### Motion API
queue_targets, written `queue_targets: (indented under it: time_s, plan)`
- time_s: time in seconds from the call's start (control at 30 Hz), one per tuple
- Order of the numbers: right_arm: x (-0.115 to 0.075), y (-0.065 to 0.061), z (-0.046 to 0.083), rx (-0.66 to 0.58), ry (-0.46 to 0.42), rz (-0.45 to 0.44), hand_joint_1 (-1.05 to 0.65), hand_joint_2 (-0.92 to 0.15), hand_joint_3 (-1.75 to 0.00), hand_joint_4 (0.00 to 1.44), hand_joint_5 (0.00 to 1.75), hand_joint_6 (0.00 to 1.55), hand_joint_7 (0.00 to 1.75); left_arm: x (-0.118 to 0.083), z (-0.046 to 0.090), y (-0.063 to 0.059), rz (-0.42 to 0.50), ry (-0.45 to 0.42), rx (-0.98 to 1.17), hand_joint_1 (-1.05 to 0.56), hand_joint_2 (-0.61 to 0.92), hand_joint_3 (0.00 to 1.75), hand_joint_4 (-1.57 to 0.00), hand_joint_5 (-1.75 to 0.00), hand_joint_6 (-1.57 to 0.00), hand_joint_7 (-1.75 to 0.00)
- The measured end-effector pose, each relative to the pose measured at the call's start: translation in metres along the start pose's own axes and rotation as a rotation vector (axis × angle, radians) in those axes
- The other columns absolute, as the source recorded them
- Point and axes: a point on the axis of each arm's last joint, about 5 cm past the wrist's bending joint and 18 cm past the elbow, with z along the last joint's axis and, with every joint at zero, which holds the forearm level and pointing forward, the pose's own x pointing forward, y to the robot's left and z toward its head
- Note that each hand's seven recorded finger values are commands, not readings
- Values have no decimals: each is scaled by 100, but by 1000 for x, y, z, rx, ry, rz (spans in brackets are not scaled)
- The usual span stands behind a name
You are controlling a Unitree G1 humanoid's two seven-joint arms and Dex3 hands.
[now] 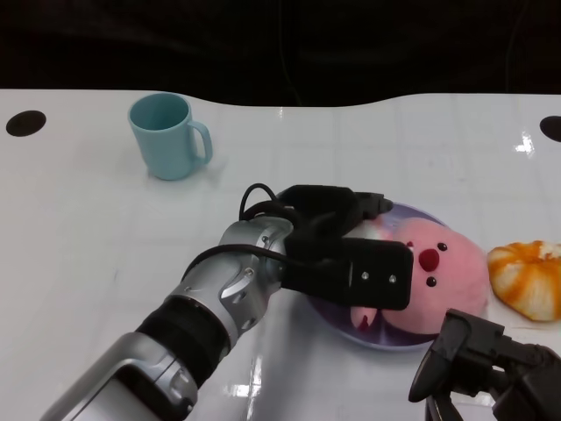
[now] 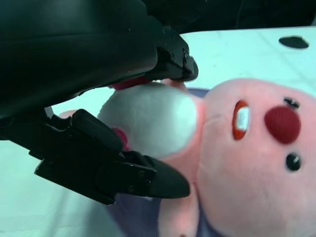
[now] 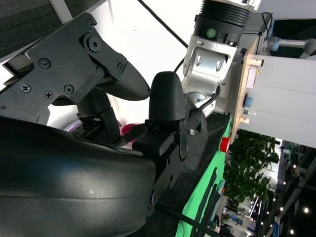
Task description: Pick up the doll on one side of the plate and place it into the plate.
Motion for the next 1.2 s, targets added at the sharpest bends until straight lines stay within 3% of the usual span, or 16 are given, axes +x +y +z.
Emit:
queue_targets:
  time_s: [0.27,0.4,0.57,0.87,1.13,1.2]
  plan:
    - [1,-1,0,-4,-3,-2,-22,-44,-135,69,174,62,147,-7,-3,10,20,-14,64,-105,92,53,0,0,-2,0]
    - [0,-3,-1,-11,-2,-11,-21,-45,-136,69,174,62,147,-23,-7,19,85,-72,49,-105,92,53,-1,-1,-3,-1]
    - [0,-7,-4,-12,1,-26,-19,-46,-136,69,174,62,146,-48,-21,30,149,-85,-41,-98,92,47,-8,-5,-9,-4]
    - [1,-9,-4,-13,-1,-32,-18,-45,-137,69,175,61,145,-78,-37,35,177,-110,-150,-85,92,40,-15,-11,-16,-6]
    - [4,-10,-8,-14,7,-34,-17,-46,-138,70,174,61,145,-110,-54,35,269,-135,-269,-75,92,39,-25,-21,-26,-10]
    - [5,-10,-9,-14,7,-33,-15,-45,-138,69,174,60,145,-116,-59,31,284,-145,-306,-72,92,37,-19,-52,-33,-11]
